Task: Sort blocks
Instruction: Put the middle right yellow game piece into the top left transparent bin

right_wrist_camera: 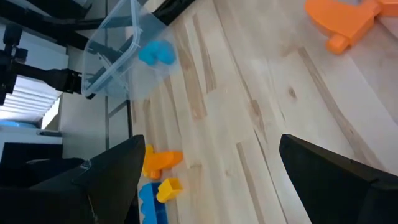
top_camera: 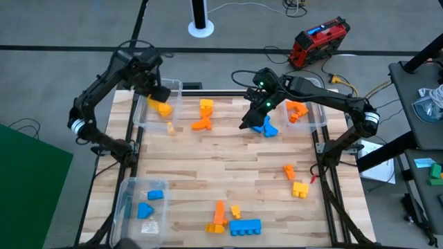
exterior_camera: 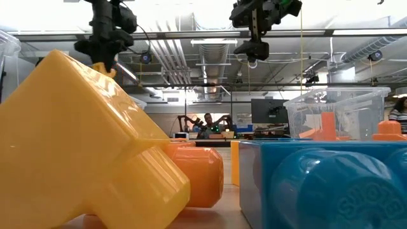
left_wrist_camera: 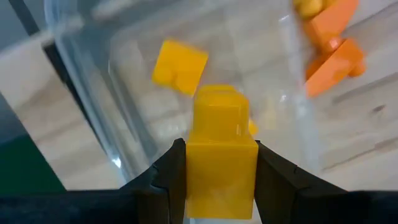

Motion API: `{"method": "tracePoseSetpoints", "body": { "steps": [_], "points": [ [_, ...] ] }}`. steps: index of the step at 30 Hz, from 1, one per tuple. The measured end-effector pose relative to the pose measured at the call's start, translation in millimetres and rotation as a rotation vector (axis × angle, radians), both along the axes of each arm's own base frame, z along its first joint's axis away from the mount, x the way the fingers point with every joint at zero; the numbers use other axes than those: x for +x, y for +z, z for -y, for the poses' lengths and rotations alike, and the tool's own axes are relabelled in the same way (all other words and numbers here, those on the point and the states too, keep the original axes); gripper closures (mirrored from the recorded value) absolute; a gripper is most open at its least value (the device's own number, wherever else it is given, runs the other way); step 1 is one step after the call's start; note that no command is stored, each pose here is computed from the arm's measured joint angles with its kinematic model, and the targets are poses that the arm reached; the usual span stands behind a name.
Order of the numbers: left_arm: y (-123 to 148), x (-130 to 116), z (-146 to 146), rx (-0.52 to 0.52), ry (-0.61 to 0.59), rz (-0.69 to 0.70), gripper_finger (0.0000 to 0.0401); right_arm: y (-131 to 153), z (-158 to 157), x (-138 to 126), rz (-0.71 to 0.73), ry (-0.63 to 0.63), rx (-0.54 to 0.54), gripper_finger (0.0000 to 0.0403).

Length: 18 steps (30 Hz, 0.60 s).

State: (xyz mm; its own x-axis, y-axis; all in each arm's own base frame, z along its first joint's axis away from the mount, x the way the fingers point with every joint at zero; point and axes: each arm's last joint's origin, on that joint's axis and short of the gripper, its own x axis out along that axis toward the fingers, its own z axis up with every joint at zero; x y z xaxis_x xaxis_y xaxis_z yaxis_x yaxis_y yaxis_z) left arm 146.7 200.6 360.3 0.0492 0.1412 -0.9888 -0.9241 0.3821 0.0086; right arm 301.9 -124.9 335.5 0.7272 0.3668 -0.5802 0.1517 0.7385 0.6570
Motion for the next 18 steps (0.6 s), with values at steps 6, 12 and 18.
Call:
{"method": "tracePoseSetpoints", "body": {
  "steps": [6,12,18],
  "points": [
    [-17,-21,27,0.057,0.071,0.059,0.0276,0,0,1,0.011,0.003,-0.009,0.0039],
    [-33,-32,43,0.066,0.103,0.074,0.0276,3,2,4,0.055,0.003,-0.031,0.0039],
    [-43,-34,44,0.060,0.111,0.072,0.0276,4,2,4,0.066,0.003,-0.036,0.0039]
  ]
}}
